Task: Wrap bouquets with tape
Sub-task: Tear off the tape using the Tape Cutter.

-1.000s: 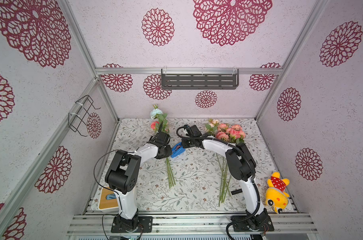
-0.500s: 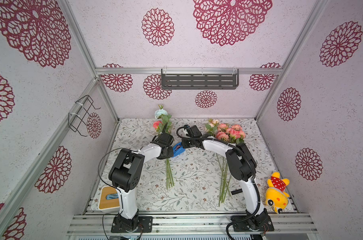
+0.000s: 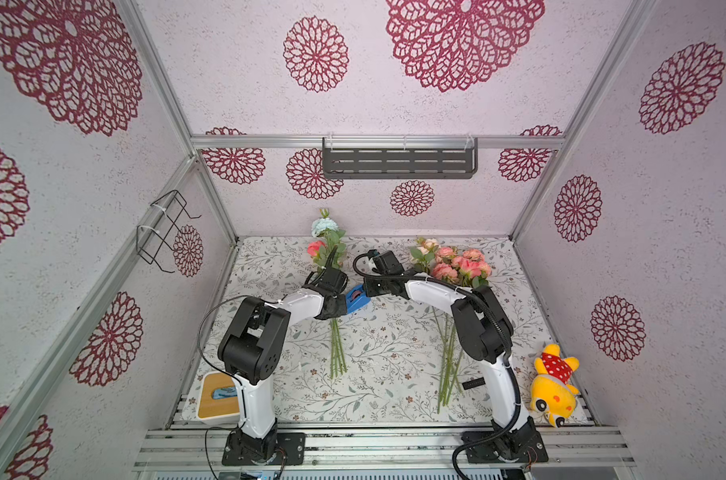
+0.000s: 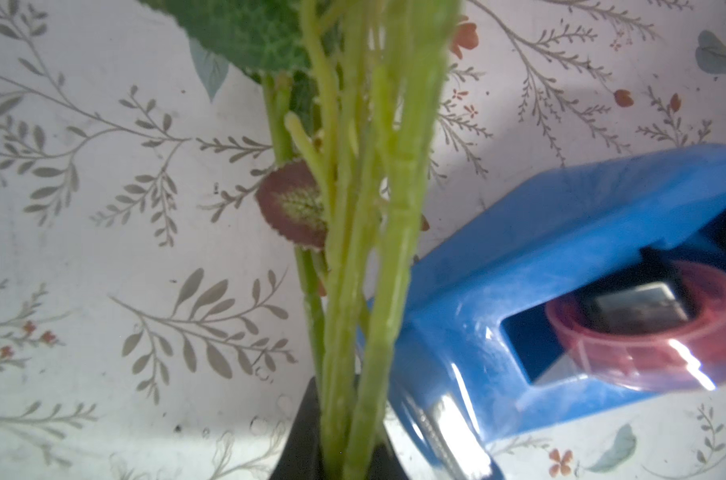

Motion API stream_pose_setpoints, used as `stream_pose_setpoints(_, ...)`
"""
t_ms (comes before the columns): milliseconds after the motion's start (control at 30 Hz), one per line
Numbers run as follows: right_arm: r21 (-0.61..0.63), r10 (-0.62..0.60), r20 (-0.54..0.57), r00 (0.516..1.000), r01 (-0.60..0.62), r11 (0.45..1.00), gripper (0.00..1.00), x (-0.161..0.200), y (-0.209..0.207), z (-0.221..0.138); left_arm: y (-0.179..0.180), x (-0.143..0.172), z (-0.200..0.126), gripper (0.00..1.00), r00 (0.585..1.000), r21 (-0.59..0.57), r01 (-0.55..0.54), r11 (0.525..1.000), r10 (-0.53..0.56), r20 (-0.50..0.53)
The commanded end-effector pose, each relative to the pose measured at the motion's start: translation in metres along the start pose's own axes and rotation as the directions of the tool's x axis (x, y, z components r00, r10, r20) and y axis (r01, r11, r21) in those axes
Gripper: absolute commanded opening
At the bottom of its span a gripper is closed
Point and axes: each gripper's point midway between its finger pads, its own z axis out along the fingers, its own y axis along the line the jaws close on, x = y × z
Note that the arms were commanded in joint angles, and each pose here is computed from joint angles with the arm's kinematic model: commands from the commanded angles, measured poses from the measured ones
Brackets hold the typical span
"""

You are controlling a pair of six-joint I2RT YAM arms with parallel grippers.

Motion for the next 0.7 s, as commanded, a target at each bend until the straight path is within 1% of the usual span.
stream_pose_setpoints(0, 0.125, 0.077, -0.176, 0.981, -0.055, 0.991, 0.18, 0.057, -0.035, 0.007, 0.023, 0.042, 0.012, 0.00, 0.990, -0.097, -0.090, 0.991, 0.079, -0.117)
stream_pose_setpoints(167, 0.127, 0.076, -0.180, 0.981, -0.053, 0.990, 0.17, 0.057, -0.036, 0.007, 0.024, 0.039, 0.005, 0.00, 0.992, -0.087, -0.089, 0.992, 0.081, -0.095)
stream_pose_setpoints(267, 0.139, 0.077, -0.186, 0.980, -0.051, 0.989, 0.17, 0.059, -0.038, 0.006, 0.028, 0.043, 0.007, 0.00, 0.993, -0.080, -0.062, 0.995, 0.054, -0.101)
stream_pose_setpoints(400, 0.146, 0.079, -0.187, 0.979, -0.052, 0.988, 0.17, 0.060, -0.040, 0.005, 0.034, 0.040, 0.004, 0.00, 0.995, -0.081, -0.048, 0.996, 0.041, -0.088)
stream_pose_setpoints(467, 0.146, 0.081, -0.188, 0.979, -0.053, 0.988, 0.17, 0.060, -0.040, 0.004, 0.034, 0.038, -0.001, 0.00, 0.997, -0.064, -0.033, 0.997, 0.028, -0.075)
stream_pose_setpoints(533, 0.148, 0.080, -0.191, 0.978, -0.052, 0.988, 0.17, 0.061, -0.041, 0.005, 0.032, 0.035, -0.006, 0.00, 0.999, -0.019, -0.005, 1.000, 0.004, -0.053)
stream_pose_setpoints(667, 0.152, 0.082, -0.191, 0.978, -0.053, 0.987, 0.16, 0.060, -0.042, 0.005, 0.039, 0.024, -0.020, 0.00, 1.000, -0.018, 0.012, 1.000, -0.012, -0.018)
